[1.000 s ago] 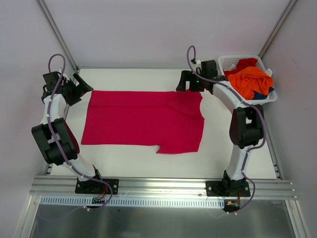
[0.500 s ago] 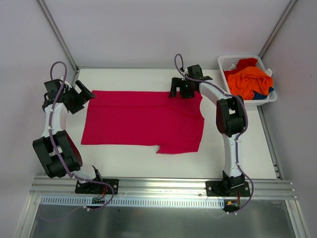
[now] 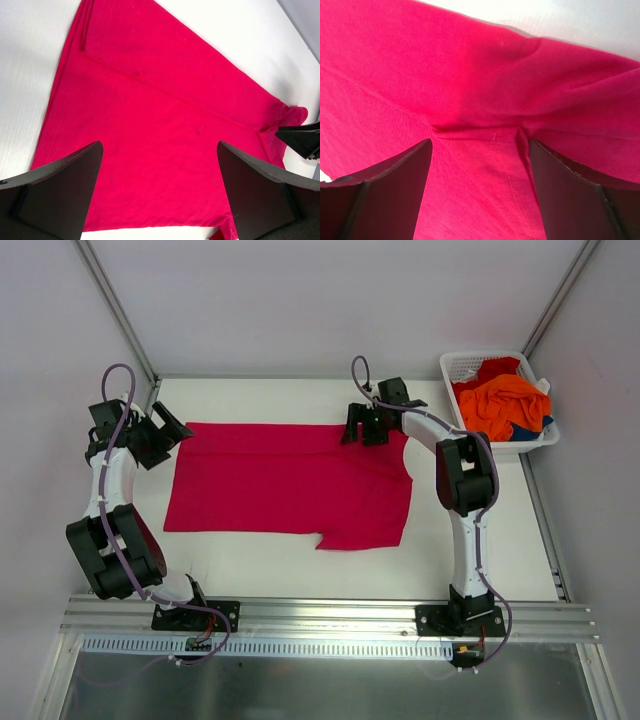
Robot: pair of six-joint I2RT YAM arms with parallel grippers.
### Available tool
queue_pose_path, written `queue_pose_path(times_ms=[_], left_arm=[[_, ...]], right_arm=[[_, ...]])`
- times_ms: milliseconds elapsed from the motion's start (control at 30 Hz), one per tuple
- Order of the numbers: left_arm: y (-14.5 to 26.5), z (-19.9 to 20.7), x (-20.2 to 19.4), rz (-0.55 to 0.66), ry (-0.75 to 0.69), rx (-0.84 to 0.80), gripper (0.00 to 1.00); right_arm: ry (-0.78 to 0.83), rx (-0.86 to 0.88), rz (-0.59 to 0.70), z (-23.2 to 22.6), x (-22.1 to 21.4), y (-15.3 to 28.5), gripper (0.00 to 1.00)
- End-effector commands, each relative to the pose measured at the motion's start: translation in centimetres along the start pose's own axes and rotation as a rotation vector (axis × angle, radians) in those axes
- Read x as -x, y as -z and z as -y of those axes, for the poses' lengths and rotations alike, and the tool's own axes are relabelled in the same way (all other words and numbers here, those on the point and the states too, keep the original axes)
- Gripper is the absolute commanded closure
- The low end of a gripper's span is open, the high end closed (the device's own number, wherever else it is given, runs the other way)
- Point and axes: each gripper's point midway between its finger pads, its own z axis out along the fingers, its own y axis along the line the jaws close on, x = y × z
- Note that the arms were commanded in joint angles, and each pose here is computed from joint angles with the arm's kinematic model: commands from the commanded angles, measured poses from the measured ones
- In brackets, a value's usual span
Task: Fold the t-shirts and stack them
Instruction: Fold the flattened tshirt in 1/3 of the way
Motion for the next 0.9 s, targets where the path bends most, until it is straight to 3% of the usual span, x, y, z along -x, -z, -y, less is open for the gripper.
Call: queue_pose_path(times_ms=[0,200,433,500,600,867], left_arm=[[1.1,0.9,0.3,0.022,-0.031,-0.027,0.01],[1.2,0.9,0.4,0.026,-0.039,-0.027,0.01],[1.2,1.0,0.3,0.023,-0.04,-0.03,0.01],[1.1,0.9,0.2,0.019,-0.041,-0.032,0.01],[1.2,1.0,0.1,0.018,-0.041,-0.035,0.01],[1.4,1.3,0.4,0.025,-0.047,-0.043,0.01]], right_arm=[[0.006,0.054,0.014,-1.8,0.4,0.6,0.2],[0.025,0.119,0.032,-3.0,0.8,0.8,0.25],[0.025,0.094,0.026,-2.8,0.0,1.0,0.56],[0.023,0.075,0.025,-2.5,-0.3,1.1,0.61],[0.023,0.071,0.029,-2.5,-0.3,1.4,0.78],[0.019,0.103,0.016,-4.8,-2.4,3.1,0.79]])
